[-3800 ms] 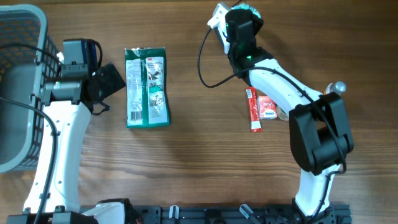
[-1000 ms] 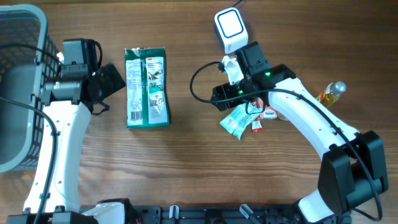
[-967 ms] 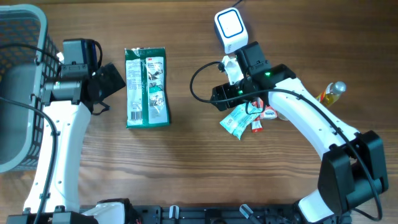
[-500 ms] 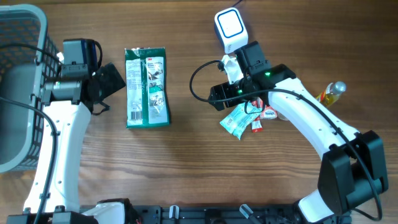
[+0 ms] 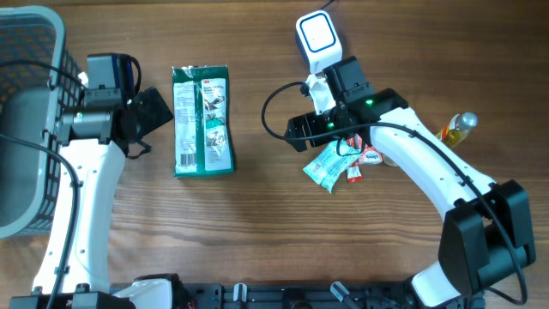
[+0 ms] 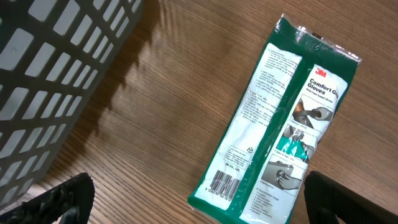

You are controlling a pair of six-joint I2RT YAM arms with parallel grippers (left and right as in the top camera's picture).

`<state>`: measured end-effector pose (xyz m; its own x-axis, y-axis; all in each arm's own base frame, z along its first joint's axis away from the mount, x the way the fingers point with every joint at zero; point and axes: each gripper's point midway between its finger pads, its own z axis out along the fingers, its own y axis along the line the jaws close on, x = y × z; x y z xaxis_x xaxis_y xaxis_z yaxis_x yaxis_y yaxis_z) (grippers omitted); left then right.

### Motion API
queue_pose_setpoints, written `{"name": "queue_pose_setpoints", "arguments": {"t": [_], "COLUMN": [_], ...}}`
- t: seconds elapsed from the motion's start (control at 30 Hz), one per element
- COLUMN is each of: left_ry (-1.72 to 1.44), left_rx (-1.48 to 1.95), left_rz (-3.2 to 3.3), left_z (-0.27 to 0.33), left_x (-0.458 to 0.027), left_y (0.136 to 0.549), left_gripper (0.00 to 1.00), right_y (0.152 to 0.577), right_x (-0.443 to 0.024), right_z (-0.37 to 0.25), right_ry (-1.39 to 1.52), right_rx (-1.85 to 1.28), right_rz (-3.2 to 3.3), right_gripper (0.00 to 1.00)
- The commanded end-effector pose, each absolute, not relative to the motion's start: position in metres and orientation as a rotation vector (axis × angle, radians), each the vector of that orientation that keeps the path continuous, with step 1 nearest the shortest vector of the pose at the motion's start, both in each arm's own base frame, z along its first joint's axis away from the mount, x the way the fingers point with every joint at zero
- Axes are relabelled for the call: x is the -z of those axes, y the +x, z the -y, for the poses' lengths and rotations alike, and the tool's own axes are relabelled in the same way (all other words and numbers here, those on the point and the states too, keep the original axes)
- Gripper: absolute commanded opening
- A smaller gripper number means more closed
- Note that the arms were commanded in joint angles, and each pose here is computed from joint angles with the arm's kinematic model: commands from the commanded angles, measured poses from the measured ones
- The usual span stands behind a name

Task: Scan the item barcode

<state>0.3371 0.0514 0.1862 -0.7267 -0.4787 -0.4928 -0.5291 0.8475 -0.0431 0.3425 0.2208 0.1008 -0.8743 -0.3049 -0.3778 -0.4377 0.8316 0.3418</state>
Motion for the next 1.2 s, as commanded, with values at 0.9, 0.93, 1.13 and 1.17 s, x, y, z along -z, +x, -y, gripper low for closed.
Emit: {"name": "queue_pose_setpoints", "arguments": {"t": [0.9,0.93,1.13,1.17], "left_ry": [-0.723,-0.723,-0.723,-0.722], "left_rx": [-0.136,-0.136,-0.136,-0.136], "left_rz": [-2.530,-2.530,-2.530,-2.530], "left_z": [-0.050,-0.050,-0.050,-0.050], "left_x": [-0.186,-0.186,-0.186,-0.186], "left_y": [0.338,0.338,0.338,0.338], "left_gripper": [1.00,1.00,1.00,1.00], "right_y": [0.335,0.334,0.328,0.326], "right_x": [-0.099,-0.099,-0.099,-0.099], "right_z": [-0.224,-0.225,-0.234,-0.237], "right_ry": [-0.332,-0.334,-0.337,-0.325], "right_rx": [-0.688,-0.690,-0.701,-0.705], "right_rz": [-2.800,-2.800,-2.810,-2.816], "right_gripper": [0.92,0.89,0.67,0.54]}}
